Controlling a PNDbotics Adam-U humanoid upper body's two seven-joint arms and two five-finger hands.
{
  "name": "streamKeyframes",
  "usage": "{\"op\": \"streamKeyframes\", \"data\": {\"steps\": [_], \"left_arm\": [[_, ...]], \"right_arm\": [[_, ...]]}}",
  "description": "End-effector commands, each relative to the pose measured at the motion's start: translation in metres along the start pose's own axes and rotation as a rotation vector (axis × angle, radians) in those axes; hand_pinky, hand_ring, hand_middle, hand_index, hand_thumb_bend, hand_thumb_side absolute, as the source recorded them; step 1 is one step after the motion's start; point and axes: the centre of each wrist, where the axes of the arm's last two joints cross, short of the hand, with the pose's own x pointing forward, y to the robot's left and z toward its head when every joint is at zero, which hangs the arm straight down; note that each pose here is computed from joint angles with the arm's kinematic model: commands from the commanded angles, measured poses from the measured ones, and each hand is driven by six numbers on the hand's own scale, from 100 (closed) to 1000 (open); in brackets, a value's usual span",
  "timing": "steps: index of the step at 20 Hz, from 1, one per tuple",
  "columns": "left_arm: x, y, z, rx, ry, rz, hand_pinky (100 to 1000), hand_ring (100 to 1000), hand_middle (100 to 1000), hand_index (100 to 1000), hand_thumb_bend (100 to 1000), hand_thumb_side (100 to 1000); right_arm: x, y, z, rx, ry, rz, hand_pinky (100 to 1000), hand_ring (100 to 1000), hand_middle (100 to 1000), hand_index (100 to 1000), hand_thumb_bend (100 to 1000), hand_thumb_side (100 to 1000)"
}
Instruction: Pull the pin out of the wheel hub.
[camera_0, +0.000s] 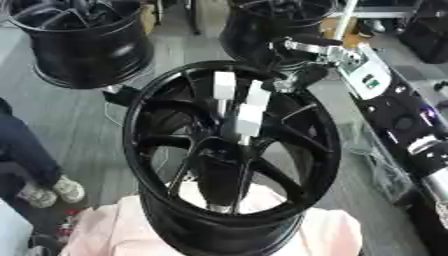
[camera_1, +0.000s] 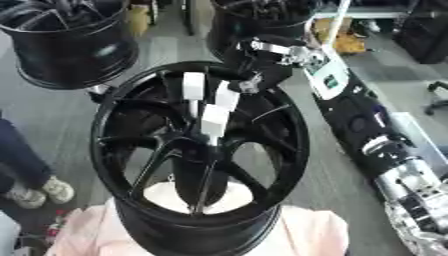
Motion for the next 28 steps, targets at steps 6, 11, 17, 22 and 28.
{"op": "streamKeyframes", "data": {"steps": [6, 11, 17, 22, 28], "left_arm": [[0.007, 0.002, -0.002, -0.007, -0.02, -0.017, 692, 612, 592, 657, 100, 853], [0.007, 0.002, -0.002, -0.008, -0.02, -0.016, 692, 612, 592, 658, 100, 853], [0.007, 0.002, -0.002, -0.007, -0.02, -0.016, 692, 612, 592, 658, 100, 853], [0.007, 0.002, -0.002, -0.007, -0.02, -0.016, 692, 612, 592, 658, 100, 854], [0.007, 0.003, -0.002, -0.007, -0.02, -0.016, 692, 613, 592, 658, 100, 854]], "right_arm": [[0.003, -0.012, 0.003, 0.033, -0.005, 0.053, 746, 715, 790, 868, 390, 449], [0.002, -0.011, 0.003, 0.061, -0.003, 0.059, 746, 716, 789, 868, 393, 454], [0.002, -0.013, 0.006, 0.061, -0.012, 0.056, 744, 712, 786, 868, 396, 458], [0.007, -0.021, 0.01, 0.022, -0.04, 0.046, 737, 701, 780, 866, 396, 460], [0.016, -0.031, 0.015, 0.004, -0.088, 0.048, 737, 701, 779, 867, 394, 464]]}}
